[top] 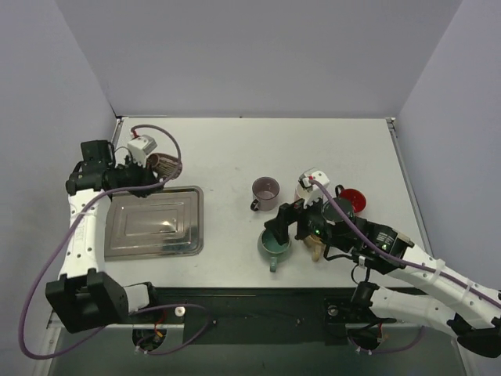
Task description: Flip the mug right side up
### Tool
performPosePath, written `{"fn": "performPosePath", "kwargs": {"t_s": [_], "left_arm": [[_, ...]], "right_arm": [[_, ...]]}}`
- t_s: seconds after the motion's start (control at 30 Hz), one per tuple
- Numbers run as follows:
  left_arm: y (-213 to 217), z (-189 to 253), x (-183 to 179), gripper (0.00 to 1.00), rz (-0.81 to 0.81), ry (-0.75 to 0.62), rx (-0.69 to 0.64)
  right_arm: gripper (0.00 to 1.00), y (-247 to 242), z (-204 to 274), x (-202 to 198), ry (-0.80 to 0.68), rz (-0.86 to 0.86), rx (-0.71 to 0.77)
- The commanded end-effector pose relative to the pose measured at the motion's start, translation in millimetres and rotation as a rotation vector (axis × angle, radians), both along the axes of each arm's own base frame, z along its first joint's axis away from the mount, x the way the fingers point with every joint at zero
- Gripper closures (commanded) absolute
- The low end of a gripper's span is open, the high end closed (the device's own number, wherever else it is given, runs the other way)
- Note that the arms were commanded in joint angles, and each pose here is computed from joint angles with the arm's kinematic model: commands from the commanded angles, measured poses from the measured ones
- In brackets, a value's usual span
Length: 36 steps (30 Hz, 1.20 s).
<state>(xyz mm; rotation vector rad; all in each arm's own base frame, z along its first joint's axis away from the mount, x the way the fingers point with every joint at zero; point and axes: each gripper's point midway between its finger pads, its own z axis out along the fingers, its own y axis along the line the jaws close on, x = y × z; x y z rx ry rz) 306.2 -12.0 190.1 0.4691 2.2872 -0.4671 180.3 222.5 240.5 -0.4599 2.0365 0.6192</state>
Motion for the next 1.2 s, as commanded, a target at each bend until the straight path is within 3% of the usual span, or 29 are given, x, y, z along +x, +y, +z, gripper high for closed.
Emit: {"fn": "performPosePath", "kwargs": {"t_s": [0.0, 0.1, 0.23, 0.3, 0.47, 0.6, 0.67, 0.7, 0.73, 0.77, 0.8, 0.83, 0.87, 0.9, 0.93, 1.0, 1.03, 1.07, 1.17], "left_arm": [[-94, 93, -47, 1.0, -0.29, -0.106, -0.24], [-138, 133, -75, 1.0, -0.44, -0.135, -0.308], [-166, 156, -103, 1.0, -0.529, -0.118, -0.372], [-171, 163, -116, 1.0, -0.573, -0.121, -0.406], [-178, 165, -136, 1.0, -0.639, -0.142, -0.429], [-181, 161, -147, 1.0, -0.688, -0.159, -0.436], [-184, 161, -151, 1.0, -0.71, -0.152, -0.449], [-185, 161, -153, 1.0, -0.72, -0.154, -0.451], [-186, 159, -154, 1.0, -0.727, -0.147, -0.456], [-186, 158, -155, 1.0, -0.728, -0.144, -0.455], [-185, 155, -153, 1.0, -0.719, -0.142, -0.444], [-183, 152, -152, 1.0, -0.71, -0.145, -0.426], [-179, 147, -146, 0.9, -0.672, -0.147, -0.383], [-175, 144, -142, 0.36, -0.646, -0.165, -0.345], [-166, 135, -130, 0.13, -0.58, -0.175, -0.276], [-148, 121, -112, 0.12, -0.466, -0.201, -0.158], [-141, 119, -109, 0.12, -0.423, -0.208, -0.127], [-126, 107, -97, 0.11, -0.338, -0.202, -0.052], [-100, 79, -84, 0.11, -0.226, -0.171, 0.062]], "right_arm": [[0.09, 77, 102, -3, -0.207, 0.2, 0.415], [0.09, 108, 147, -5, -0.258, 0.269, 0.608], [0.09, 140, 184, -17, -0.285, 0.374, 0.734], [0.09, 155, 193, -27, -0.283, 0.46, 0.756], [0.11, 159, 208, -26, -0.32, 0.473, 0.798], [0.18, 158, 217, -22, -0.371, 0.467, 0.793], [0.32, 162, 218, -21, -0.373, 0.471, 0.801], [0.49, 165, 220, -19, -0.378, 0.471, 0.807], [0.57, 166, 220, -17, -0.374, 0.465, 0.806], [0.74, 167, 220, -14, -0.372, 0.46, 0.801], [0.82, 168, 218, -12, -0.366, 0.455, 0.794], [1.0, 165, 216, -7, -0.356, 0.436, 0.778], [1.0, 164, 212, -4, -0.345, 0.419, 0.759], [1.0, 155, 203, 6, -0.325, 0.364, 0.713], [1.0, 148, 200, 12, -0.334, 0.332, 0.678], [1.0, 121, 148, 29, -0.251, 0.208, 0.424], [1.0, 95, 155, 45, -0.277, 0.087, 0.368], [1.0, 71, 130, 47, -0.226, 0.044, 0.195], [1.0, -12, 89, 69, -0.147, -0.229, -0.13]]}}
